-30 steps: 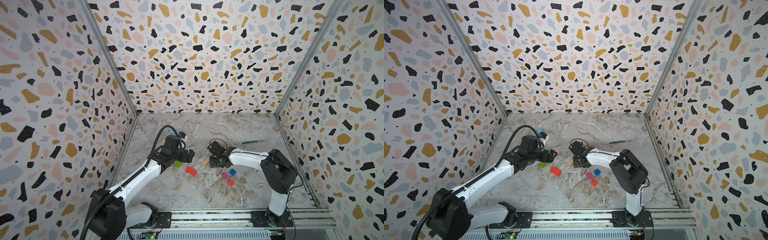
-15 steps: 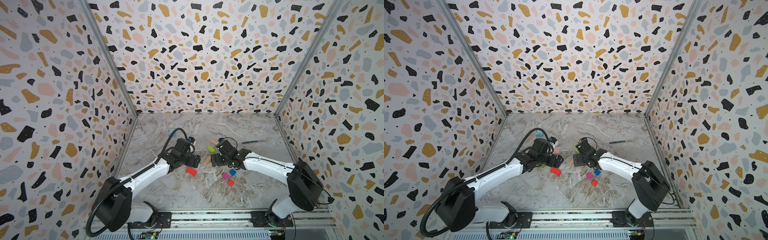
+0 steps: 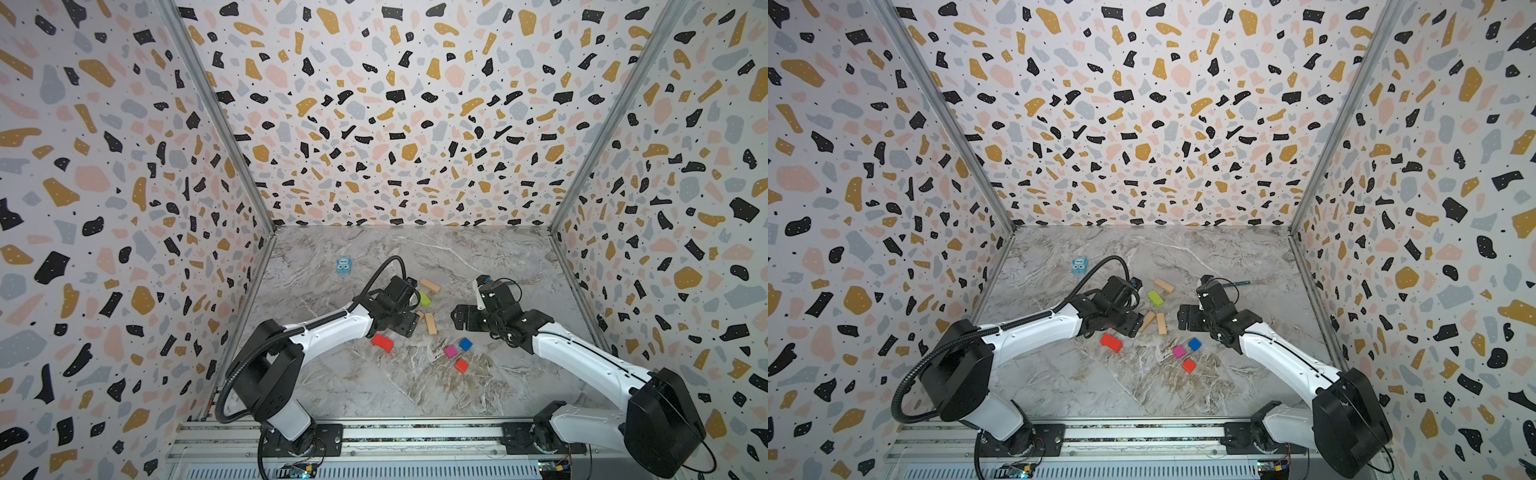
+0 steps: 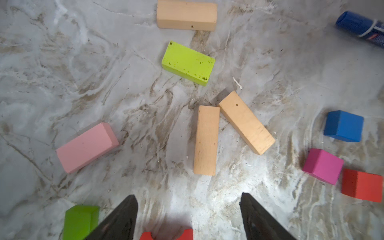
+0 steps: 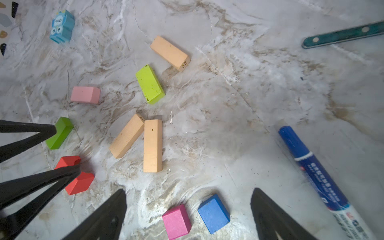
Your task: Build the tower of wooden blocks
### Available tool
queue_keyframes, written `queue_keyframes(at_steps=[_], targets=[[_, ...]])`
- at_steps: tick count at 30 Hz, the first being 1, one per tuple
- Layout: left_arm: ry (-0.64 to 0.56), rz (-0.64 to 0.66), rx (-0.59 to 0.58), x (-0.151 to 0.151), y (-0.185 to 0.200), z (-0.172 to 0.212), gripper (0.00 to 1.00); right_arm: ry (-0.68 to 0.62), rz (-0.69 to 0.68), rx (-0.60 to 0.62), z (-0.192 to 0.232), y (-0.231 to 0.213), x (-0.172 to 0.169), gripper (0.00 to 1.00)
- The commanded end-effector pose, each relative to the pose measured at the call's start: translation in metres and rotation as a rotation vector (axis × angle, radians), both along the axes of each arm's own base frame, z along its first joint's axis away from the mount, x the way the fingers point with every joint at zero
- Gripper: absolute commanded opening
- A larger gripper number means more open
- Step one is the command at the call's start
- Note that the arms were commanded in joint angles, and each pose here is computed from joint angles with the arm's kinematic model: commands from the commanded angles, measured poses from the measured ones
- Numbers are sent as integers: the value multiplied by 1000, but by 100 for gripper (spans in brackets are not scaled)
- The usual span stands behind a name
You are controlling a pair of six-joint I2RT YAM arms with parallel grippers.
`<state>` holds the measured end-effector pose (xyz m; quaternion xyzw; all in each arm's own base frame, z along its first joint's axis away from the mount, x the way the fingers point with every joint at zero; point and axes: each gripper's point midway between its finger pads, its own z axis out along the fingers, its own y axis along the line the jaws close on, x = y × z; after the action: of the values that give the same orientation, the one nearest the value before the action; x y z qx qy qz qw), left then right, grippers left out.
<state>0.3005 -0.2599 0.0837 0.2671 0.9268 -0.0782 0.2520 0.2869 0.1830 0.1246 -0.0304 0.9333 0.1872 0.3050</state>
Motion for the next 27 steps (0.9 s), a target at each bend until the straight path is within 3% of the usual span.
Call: queue_keyframes(at_steps=[1, 6, 20, 27], targets=[[-10, -2, 67, 6, -1, -1, 72, -6, 36, 26, 5, 2, -2, 93], [27, -46, 80, 1, -17, -12, 58, 7, 44, 29, 0, 0, -4, 92], [51, -82, 49, 2, -33, -23, 57, 21, 72, 72, -4, 6, -7, 89], [74, -85, 100, 10, -36, -32, 53, 31, 71, 58, -5, 4, -9, 89]])
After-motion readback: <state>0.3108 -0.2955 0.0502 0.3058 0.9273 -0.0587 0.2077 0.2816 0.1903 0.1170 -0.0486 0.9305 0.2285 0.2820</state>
